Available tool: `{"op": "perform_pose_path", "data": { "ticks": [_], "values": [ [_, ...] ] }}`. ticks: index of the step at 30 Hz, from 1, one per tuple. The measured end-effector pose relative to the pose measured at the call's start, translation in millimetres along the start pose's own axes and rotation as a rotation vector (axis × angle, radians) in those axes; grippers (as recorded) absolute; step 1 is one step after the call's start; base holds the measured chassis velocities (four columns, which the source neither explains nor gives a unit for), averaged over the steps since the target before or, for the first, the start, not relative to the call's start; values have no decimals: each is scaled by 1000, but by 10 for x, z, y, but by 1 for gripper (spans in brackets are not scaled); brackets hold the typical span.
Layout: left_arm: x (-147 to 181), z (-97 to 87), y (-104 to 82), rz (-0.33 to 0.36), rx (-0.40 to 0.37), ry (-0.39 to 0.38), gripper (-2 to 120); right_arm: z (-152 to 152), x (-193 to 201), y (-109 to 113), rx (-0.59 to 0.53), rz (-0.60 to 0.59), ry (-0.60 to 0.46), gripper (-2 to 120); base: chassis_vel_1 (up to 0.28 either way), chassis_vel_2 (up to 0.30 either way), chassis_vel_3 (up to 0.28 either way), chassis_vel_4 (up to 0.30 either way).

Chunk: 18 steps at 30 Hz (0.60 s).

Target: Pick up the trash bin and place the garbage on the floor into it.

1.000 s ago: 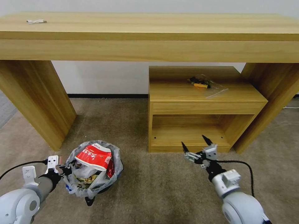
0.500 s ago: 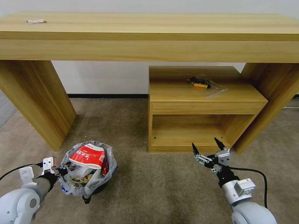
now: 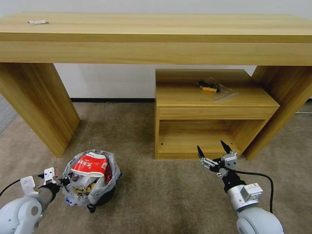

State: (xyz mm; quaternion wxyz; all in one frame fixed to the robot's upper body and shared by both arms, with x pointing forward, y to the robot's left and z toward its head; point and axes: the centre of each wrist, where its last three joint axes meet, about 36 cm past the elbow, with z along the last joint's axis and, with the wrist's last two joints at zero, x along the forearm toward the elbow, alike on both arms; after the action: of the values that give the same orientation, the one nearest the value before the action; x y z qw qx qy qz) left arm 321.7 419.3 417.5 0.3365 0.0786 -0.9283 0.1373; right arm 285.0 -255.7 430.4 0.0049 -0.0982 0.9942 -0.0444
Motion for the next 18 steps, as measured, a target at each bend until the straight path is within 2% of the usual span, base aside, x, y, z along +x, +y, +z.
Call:
{"op": "perform_pose_path", "data": {
  "ticks": [11,18],
  "values": [
    [-30,36,-6,-4,7,7,1,-8,-14,17,-6,-8,-3,100,0,0,0,0],
    [-13,35,-18,-9,-1,7,28,3,-14,32,-12,-13,0,100,0,0,0,0]
  ]
}}
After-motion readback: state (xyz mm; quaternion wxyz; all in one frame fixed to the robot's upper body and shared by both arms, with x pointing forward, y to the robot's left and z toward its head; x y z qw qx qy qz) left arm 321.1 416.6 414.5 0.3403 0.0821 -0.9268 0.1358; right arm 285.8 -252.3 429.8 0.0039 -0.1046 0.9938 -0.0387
